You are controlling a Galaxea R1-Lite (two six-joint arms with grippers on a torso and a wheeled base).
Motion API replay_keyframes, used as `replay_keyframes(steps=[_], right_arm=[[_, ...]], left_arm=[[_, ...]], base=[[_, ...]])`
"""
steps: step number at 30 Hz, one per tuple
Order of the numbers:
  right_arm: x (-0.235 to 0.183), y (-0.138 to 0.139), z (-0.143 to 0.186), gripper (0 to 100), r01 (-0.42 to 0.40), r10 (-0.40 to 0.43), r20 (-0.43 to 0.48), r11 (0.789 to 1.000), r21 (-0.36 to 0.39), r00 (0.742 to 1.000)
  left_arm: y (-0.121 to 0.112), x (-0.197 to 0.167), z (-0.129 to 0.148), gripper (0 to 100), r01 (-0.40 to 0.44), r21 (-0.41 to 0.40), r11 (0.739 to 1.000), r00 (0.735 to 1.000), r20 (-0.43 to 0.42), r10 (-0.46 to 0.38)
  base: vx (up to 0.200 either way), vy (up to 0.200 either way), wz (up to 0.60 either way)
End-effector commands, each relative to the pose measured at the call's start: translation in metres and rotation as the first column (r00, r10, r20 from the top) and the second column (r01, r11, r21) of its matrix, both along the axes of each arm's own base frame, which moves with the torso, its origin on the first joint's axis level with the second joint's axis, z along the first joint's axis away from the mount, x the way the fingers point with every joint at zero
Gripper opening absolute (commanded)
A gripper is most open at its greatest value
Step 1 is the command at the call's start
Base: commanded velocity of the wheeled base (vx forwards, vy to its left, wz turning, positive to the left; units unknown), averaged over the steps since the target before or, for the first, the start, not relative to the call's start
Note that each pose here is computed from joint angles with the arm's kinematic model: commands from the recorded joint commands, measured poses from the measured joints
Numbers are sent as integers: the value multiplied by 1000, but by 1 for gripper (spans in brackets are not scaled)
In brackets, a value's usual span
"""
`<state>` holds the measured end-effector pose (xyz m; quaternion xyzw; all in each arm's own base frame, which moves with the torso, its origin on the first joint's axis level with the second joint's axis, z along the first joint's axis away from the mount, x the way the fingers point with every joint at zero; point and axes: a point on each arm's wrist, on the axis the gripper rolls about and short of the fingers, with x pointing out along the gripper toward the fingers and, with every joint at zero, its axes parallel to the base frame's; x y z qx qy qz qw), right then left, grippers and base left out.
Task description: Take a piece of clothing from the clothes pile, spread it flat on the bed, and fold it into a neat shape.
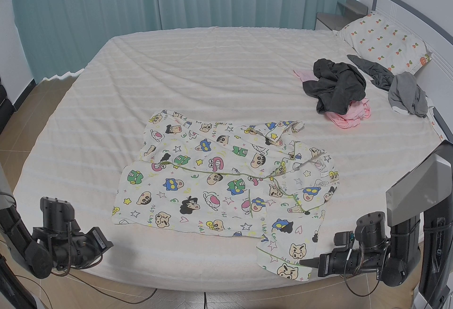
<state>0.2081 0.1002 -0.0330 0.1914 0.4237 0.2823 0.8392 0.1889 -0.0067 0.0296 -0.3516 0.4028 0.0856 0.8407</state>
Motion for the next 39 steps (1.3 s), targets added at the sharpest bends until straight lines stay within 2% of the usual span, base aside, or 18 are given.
replay_keyframes(steps=[1,3,4,10,11,21,27,35,36,39], right_arm=[[-13,-6,6,0,-31,32,-30,999,20,999],[-13,-9,9,0,-17,18,-24,1000,22,1000],[-13,-10,9,0,-14,15,-26,1000,22,1000],[-13,-10,10,0,-13,13,-23,1000,23,1000],[-13,-10,11,0,-12,13,-18,1000,26,1000],[-13,-9,12,0,-17,17,-17,1000,26,1000],[-13,-9,12,0,-16,16,-16,1000,25,1000],[-13,-9,11,0,-16,16,-18,1000,25,1000],[-13,-9,11,0,-16,16,-18,1000,25,1000],[-13,-9,11,0,-16,16,-18,1000,25,1000]], left_arm=[[-36,36,-2,0,11,48,999,1000,7,-11],[-38,53,-4,0,-57,44,997,998,16,57],[-38,55,-3,0,-93,16,996,996,17,93],[-39,55,-7,0,-103,7,995,995,-5,103],[-39,56,-7,100,-104,7,995,995,-5,104],[-38,65,-16,100,-126,10,992,992,-21,126],[-37,86,-25,100,-240,-25,970,971,-19,240],[-36,106,-34,100,-310,0,951,951,9,309],[-34,113,-31,100,-355,-13,935,934,34,355],[-34,117,-35,100,-367,-4,930,929,35,367]], base=[[0,0,0],[0,0,0],[0,0,0],[0,0,0],[0,0,0],[0,0,0],[0,0,0],[0,0,0],[0,0,0],[0,0,0]])
